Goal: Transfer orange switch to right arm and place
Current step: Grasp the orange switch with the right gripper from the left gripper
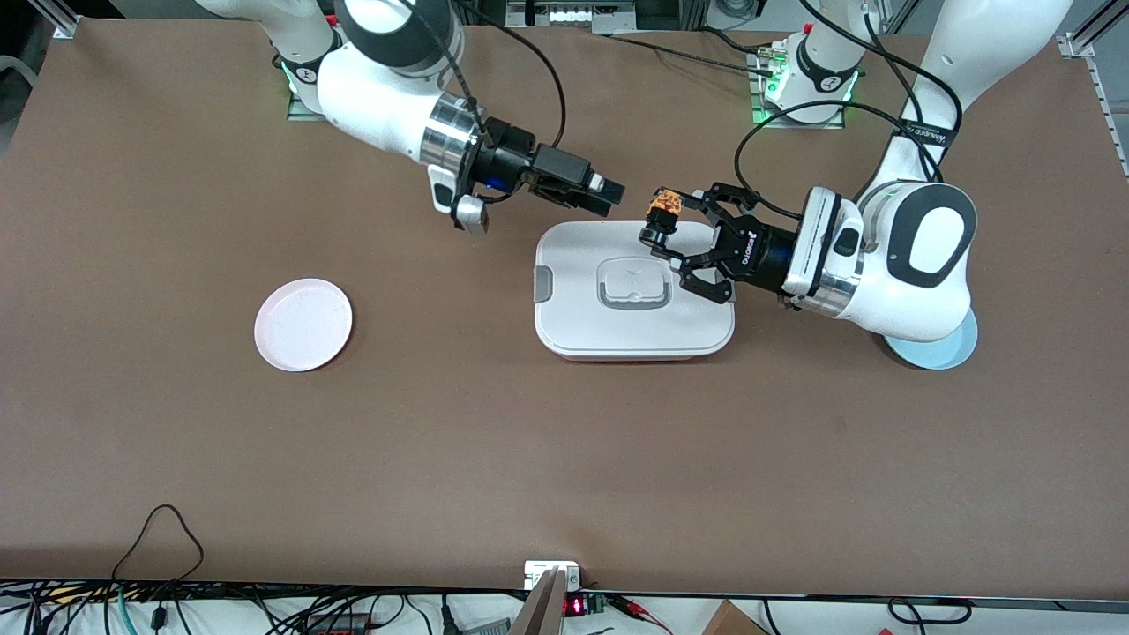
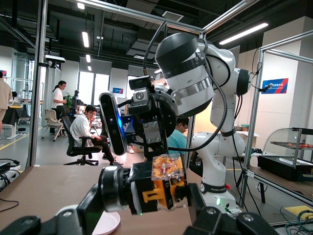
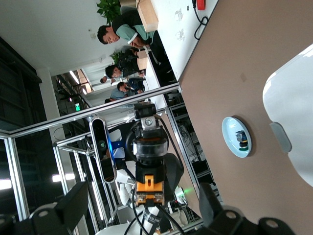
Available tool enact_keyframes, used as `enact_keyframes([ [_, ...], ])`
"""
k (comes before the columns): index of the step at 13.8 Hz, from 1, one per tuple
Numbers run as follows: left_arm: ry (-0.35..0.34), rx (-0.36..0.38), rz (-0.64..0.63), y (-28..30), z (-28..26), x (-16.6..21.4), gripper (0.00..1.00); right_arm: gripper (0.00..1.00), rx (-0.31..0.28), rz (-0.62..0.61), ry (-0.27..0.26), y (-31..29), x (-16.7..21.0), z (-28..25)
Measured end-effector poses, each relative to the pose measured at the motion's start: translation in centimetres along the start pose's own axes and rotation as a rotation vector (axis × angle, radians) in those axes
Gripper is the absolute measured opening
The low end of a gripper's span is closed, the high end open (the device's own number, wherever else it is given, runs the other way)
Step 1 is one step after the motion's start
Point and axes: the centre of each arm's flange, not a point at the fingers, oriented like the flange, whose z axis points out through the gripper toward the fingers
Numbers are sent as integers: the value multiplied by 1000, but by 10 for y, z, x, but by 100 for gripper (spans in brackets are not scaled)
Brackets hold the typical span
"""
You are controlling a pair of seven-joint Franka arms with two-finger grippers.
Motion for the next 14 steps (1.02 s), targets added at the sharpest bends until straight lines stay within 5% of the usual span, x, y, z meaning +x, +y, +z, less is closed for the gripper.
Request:
enact_keyframes([
  [11, 1, -3, 0, 0, 2, -1, 74, 94, -3, -3, 82, 9, -10, 64],
  [13, 9, -1, 1, 0, 4, 0, 74, 90, 2, -1, 85, 6, -9, 63],
  [14, 13, -2, 1, -1, 5, 0, 74, 79, 3, -1, 85, 6, -9, 63],
])
